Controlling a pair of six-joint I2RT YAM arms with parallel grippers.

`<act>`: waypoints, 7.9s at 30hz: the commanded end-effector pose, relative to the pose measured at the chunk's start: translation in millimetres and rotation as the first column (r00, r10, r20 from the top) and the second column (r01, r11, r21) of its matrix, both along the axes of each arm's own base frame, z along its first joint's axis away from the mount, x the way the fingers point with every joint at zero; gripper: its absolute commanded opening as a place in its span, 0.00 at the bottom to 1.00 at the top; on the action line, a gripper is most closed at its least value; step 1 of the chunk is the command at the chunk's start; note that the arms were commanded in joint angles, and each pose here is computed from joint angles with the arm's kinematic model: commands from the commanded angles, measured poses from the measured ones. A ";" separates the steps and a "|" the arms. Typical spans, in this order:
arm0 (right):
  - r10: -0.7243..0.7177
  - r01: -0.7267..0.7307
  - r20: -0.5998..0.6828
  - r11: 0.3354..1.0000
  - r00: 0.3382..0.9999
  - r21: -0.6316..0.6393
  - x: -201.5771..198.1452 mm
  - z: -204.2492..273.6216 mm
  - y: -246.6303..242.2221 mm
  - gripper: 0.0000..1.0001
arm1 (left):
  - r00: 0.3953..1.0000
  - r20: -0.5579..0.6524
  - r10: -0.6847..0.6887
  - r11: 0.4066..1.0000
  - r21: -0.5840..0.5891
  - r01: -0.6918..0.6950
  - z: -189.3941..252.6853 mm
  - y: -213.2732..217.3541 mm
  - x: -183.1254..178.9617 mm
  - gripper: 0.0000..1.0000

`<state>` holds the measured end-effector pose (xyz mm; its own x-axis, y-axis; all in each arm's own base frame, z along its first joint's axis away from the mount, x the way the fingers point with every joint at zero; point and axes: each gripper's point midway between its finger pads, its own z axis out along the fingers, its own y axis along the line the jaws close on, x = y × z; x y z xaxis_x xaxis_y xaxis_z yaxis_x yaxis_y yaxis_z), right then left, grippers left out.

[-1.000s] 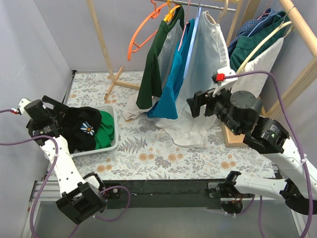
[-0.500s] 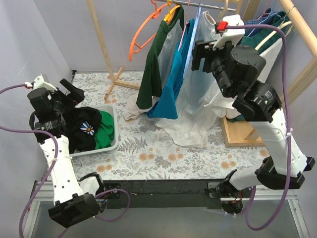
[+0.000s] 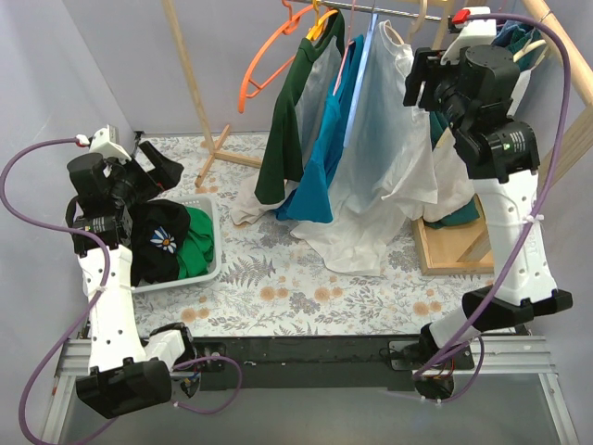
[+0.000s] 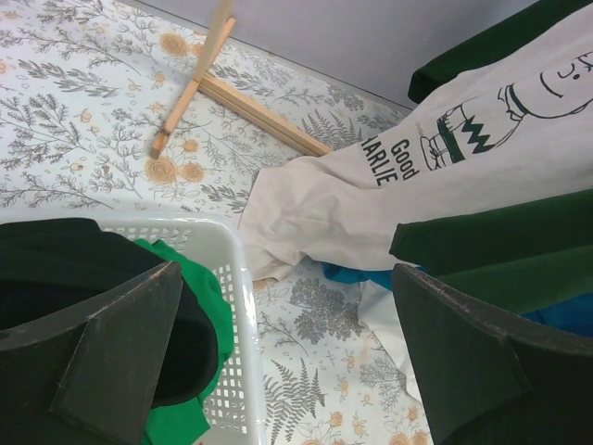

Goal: Remove the t-shirt from the hanger
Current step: Pick up the hanger from the clothesline, then remove the T-shirt from the hanger.

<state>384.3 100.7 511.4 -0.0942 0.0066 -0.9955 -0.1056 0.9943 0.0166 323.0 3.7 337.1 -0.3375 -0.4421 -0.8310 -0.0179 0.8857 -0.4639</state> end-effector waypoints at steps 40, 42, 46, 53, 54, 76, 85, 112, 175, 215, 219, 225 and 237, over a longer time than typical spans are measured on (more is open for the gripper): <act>0.164 -0.188 0.190 0.975 0.968 0.115 -29.8 65.3 12.2 0.48 | 0.996 0.066 -0.055 0.998 0.004 0.055 17.7 -11.6 -4.6 0.96; 0.157 -0.170 0.108 0.977 0.982 0.128 -21.9 45.9 14.0 0.61 | 0.996 0.067 -0.056 0.998 0.008 0.056 17.6 -11.7 -4.6 0.96; 0.163 -0.167 0.039 0.976 0.986 0.140 -16.7 27.3 17.4 0.67 | 0.997 0.062 -0.054 0.999 0.005 0.054 16.4 -11.4 -3.9 0.96; 0.165 -0.156 -0.050 0.976 0.985 0.154 -6.4 1.7 22.6 0.50 | 0.997 0.054 -0.051 0.999 0.009 0.051 12.7 -11.4 -3.4 0.96; 0.165 -0.155 -0.055 0.976 0.985 0.155 -5.8 0.4 23.2 0.49 | 0.998 0.051 -0.048 0.999 0.009 0.048 11.6 -10.8 -2.9 0.96; 0.107 -0.137 0.160 0.971 0.981 0.195 -17.8 62.1 9.6 0.01 | 0.997 0.056 -0.051 0.999 0.018 0.050 13.3 -12.0 -4.0 0.96; 0.041 -0.107 0.310 0.974 0.950 0.198 -44.7 106.2 -10.8 0.01 | 0.996 0.066 -0.058 0.998 0.016 0.057 18.1 -14.3 -5.9 0.96; 0.376 -0.370 -0.128 0.926 0.918 0.069 -167.8 -129.6 5.9 0.01 | 0.869 0.170 -0.464 0.886 0.102 0.453 22.6 -114.3 -57.3 0.98; 0.978 -0.981 -0.069 0.196 0.195 0.003 -293.2 -141.2 120.2 0.01 | 0.368 0.301 -0.880 0.445 0.251 0.859 36.5 -268.4 -151.8 0.80; 0.975 -0.975 -0.029 0.220 0.221 -0.032 -300.7 -123.6 111.7 0.01 | 0.331 0.098 -0.939 0.344 0.194 0.919 -30.6 -263.2 -169.3 0.01; 0.973 -0.974 -0.052 0.226 0.226 -0.020 -298.0 -130.0 112.3 0.01 | 0.328 0.119 -0.937 0.346 0.209 0.914 -22.0 -262.2 -170.4 0.00; 0.962 -0.963 -0.054 0.267 0.268 -0.028 -289.2 -134.6 112.0 0.39 | 0.321 0.137 -0.937 0.344 0.221 0.912 -17.2 -259.1 -175.1 0.00; 0.981 -0.979 0.015 0.195 0.195 -0.066 -261.1 -120.1 144.3 0.75 | 0.279 0.123 -0.952 0.299 0.189 0.935 -22.0 -265.8 -178.7 0.00</act>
